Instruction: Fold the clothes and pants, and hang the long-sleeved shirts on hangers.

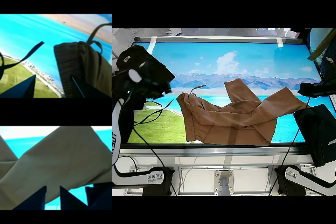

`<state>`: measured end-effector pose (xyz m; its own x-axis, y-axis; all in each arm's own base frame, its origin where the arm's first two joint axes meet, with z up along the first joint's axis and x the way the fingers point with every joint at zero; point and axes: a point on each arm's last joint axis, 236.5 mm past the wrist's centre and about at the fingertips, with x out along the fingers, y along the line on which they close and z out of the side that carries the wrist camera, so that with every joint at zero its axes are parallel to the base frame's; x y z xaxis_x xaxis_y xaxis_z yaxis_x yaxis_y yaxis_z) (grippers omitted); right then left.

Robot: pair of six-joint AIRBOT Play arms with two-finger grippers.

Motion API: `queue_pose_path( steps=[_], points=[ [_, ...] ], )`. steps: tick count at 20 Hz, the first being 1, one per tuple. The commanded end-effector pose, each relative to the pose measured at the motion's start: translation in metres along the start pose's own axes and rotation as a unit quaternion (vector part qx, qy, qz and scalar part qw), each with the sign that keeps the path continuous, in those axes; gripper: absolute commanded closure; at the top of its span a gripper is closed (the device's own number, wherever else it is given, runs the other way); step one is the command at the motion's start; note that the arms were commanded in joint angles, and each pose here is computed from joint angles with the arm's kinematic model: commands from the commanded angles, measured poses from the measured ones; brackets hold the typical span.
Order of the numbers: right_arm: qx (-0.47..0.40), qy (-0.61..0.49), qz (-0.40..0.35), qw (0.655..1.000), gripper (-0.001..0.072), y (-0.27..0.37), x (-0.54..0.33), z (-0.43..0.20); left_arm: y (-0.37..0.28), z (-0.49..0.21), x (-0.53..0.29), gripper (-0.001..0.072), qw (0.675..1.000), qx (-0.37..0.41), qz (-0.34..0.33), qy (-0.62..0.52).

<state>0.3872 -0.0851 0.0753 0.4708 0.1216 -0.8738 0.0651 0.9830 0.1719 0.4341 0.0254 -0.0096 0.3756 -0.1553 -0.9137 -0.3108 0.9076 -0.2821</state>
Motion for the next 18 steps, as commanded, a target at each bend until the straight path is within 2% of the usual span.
queue_pose_path(
  steps=[1,5,8,18],
  points=[
    [0.005,0.022,0.022,1.0,0.0503,0.01,-0.001,-0.01,0.031,-0.02,0.016,0.0235,0.996,-0.068,-0.044,0.024],
    [0.016,0.006,0.051,0.999,0.0503,0.024,-0.001,-0.002,-0.012,-0.015,0.036,0.0226,0.975,-0.066,-0.211,0.016],
    [0.021,0.003,0.063,0.998,0.0503,0.029,-0.002,-0.001,-0.038,-0.01,0.054,0.0204,0.957,-0.069,-0.28,0.011],
    [0.021,0.003,0.064,0.998,0.0503,0.03,-0.002,-0.001,-0.012,-0.014,0.078,0.0214,0.964,-0.078,-0.252,0.021]
  ],
)
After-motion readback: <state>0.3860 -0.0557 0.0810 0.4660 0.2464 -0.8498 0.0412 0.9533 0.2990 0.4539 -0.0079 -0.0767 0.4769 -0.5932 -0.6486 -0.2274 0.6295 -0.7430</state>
